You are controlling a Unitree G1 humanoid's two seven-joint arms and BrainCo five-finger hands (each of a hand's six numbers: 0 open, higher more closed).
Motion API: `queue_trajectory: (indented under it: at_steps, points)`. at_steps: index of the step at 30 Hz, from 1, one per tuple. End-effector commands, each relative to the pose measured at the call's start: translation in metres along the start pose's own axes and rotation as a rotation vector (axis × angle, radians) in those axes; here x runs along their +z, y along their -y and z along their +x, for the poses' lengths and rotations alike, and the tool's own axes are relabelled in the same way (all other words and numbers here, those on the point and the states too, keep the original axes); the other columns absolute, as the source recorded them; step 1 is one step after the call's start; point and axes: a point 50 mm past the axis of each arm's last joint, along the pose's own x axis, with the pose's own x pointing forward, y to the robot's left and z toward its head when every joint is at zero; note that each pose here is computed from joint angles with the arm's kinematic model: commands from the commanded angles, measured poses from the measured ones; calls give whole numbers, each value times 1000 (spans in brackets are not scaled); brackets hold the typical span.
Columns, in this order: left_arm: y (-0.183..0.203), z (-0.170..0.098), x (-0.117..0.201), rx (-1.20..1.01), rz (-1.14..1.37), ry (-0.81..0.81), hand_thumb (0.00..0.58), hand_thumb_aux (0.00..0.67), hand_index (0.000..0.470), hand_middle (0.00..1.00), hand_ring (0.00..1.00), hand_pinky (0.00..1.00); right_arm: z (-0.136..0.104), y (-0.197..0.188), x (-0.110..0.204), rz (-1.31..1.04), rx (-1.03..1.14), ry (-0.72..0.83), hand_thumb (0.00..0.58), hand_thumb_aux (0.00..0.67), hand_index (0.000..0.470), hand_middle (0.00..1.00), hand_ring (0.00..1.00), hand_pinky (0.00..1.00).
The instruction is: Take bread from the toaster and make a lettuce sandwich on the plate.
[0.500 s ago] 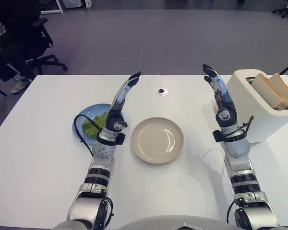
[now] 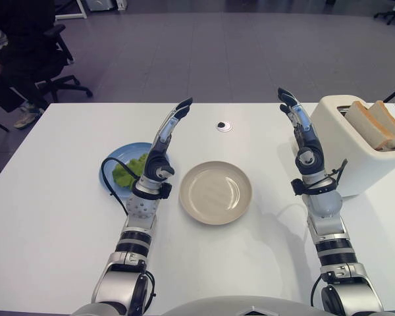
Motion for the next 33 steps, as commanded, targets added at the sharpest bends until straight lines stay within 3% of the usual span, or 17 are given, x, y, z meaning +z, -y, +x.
queue_trajectory:
  at_steps: [1,5,10,13,18,22,27,29,31,33]
  points:
    - [1,1,0,-21,8,-2,0,0,0,0,0,0,2,0,1,-10,10,9,0,0,0,0,0,0]
    - [1,0,1,-17,10,3,0,0,0,0,0,0,3,14,4,-76,-36,17,0,0,0,0,0,0]
    - [-3,0,0,-8,20,2,0,0,0,0,0,0,1,77,25,-348,-196,41,0,0,0,0,0,0]
    - [-3,0,0,-7,20,1,0,0,0,0,0,0,-9,128,36,-576,-319,-21,0,0,0,0,0,0]
    - [-5,-1,0,-3,28,-4,0,0,0,0,0,0,-39,198,23,-944,-394,-353,0,0,0,0,0,0]
    - [-8,-1,-1,-5,36,-9,0,0,0,0,0,0,-73,220,-16,-929,-303,-701,0,0,0,0,0,0]
    - [-10,1,-2,-8,41,-8,0,0,0,0,0,0,-87,218,-36,-834,-216,-829,0,0,0,0,0,0]
    - [-10,1,-2,-9,42,-8,0,0,0,0,0,0,-88,216,-40,-820,-185,-845,100,60,42,0,0,0]
    - [-10,1,-3,-9,42,-10,0,0,0,0,0,0,-88,214,-42,-808,-161,-849,325,226,159,0,0,0]
    - [-10,1,-3,-10,43,-10,0,0,0,0,0,0,-86,210,-42,-796,-141,-838,458,363,254,0,0,0]
